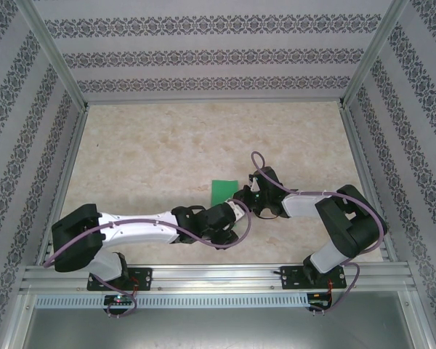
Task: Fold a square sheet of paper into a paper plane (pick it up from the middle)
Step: Third fold the triangle at the center of the table.
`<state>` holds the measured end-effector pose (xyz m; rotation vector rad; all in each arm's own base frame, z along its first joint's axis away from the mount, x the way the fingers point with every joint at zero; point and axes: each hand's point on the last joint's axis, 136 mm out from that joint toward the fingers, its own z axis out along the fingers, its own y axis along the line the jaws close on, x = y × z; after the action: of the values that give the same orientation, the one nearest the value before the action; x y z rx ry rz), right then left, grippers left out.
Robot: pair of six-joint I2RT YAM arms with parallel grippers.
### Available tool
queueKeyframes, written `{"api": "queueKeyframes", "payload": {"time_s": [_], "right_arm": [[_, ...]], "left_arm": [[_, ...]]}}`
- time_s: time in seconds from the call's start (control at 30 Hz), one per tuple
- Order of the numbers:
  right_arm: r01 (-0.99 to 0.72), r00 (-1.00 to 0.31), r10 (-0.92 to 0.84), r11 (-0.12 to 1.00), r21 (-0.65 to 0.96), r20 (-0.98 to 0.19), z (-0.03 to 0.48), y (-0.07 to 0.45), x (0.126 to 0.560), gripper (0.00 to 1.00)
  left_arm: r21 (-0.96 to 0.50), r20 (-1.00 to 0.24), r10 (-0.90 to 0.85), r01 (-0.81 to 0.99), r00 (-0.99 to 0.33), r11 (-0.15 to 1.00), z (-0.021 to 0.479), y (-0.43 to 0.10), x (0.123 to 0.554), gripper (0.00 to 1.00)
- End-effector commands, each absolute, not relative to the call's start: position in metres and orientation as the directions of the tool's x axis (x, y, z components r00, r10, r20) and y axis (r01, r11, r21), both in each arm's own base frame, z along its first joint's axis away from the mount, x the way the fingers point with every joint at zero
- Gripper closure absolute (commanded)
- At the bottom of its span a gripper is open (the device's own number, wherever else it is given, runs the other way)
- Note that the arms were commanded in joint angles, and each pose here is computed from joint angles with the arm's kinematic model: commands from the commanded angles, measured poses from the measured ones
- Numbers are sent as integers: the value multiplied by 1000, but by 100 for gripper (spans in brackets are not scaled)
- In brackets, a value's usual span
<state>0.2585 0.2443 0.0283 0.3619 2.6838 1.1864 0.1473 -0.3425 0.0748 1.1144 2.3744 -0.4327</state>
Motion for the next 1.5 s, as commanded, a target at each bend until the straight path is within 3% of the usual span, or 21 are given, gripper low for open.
{"api": "queueKeyframes", "payload": {"time_s": [0.0, 0.2, 0.37, 0.53, 0.8, 0.97, 1.07, 1.27, 1.47], "right_arm": [[148, -942, 325, 633, 760, -88, 38, 245, 268, 90], [156, -940, 332, 632, 759, -84, 38, 245, 269, 90], [157, -940, 331, 630, 761, -80, 38, 245, 269, 90], [158, -942, 328, 630, 760, -76, 36, 246, 268, 89], [163, -941, 329, 641, 750, -77, 34, 243, 268, 85], [160, -943, 323, 654, 740, -82, 35, 239, 267, 83], [155, -939, 330, 656, 739, -96, 39, 234, 269, 77], [128, -920, 351, 692, 710, -177, 61, 215, 275, 68], [59, -903, 330, 728, 683, -274, 87, 211, 285, 70]], "left_arm": [[47, -550, 677, 791, -490, 610, 68, -344, 159, 40], [74, -539, 709, 813, -454, 577, 55, -363, 156, 40], [150, -542, 704, 772, -459, 618, 51, -361, 169, 42], [186, -567, 685, 739, -457, 647, 56, -362, 180, 55], [218, -559, 696, 730, -451, 648, 58, -357, 183, 84], [241, -554, 701, 719, -450, 652, 61, -352, 187, 93], [199, -564, 689, 734, -456, 649, 66, -354, 185, 100], [39, -590, 624, 754, -512, 656, 75, -352, 183, 100], [-127, -590, 565, 757, -577, 641, 80, -345, 184, 100]]}}
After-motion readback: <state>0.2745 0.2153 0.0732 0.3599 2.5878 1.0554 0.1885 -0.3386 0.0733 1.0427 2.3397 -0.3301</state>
